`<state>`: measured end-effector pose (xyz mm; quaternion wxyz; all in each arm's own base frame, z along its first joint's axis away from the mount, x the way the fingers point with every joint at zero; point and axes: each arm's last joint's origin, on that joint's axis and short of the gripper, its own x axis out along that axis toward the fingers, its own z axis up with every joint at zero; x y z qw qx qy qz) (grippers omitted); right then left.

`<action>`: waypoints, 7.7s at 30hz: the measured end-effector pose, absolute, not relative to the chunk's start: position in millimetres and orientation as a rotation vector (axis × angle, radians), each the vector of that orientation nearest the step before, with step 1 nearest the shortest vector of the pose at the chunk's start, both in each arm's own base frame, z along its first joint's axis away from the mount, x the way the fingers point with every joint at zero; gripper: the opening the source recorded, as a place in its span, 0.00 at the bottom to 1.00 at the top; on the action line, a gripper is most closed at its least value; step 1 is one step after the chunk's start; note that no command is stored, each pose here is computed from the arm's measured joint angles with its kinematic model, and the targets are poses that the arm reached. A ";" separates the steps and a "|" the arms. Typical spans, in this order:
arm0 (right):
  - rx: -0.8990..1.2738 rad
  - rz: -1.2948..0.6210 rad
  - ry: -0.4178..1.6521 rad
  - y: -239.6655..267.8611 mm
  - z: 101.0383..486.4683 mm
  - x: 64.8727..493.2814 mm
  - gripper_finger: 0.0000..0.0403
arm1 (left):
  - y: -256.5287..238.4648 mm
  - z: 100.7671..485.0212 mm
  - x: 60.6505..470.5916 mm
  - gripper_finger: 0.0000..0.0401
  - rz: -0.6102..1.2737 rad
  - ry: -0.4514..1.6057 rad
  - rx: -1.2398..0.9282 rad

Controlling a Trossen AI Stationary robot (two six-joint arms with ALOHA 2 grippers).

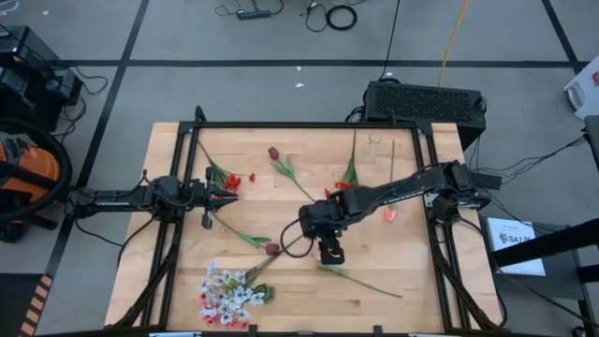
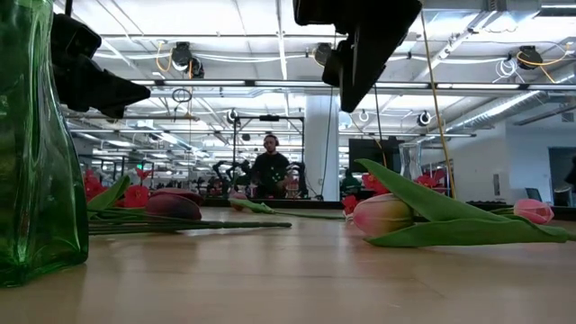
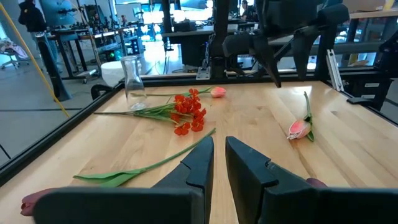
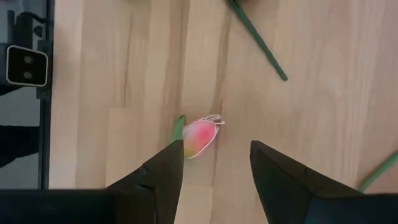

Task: Sort flowers into vase by color
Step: Put the left orange flowers into the transparent vase

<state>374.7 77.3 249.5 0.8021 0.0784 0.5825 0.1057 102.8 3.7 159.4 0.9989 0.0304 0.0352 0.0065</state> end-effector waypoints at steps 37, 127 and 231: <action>0.566 -0.321 1.191 147.7 300.7 302.8 0.43 | 1.5 162.6 102.7 0.12 -0.047 0.062 -0.495; 0.877 -0.407 0.746 55.0 245.0 213.5 0.40 | 113.8 220.7 160.1 0.47 -0.201 1.691 0.448; 0.366 -0.035 0.274 -45.1 313.6 197.4 0.19 | 58.6 359.4 359.1 0.00 0.135 0.086 -0.346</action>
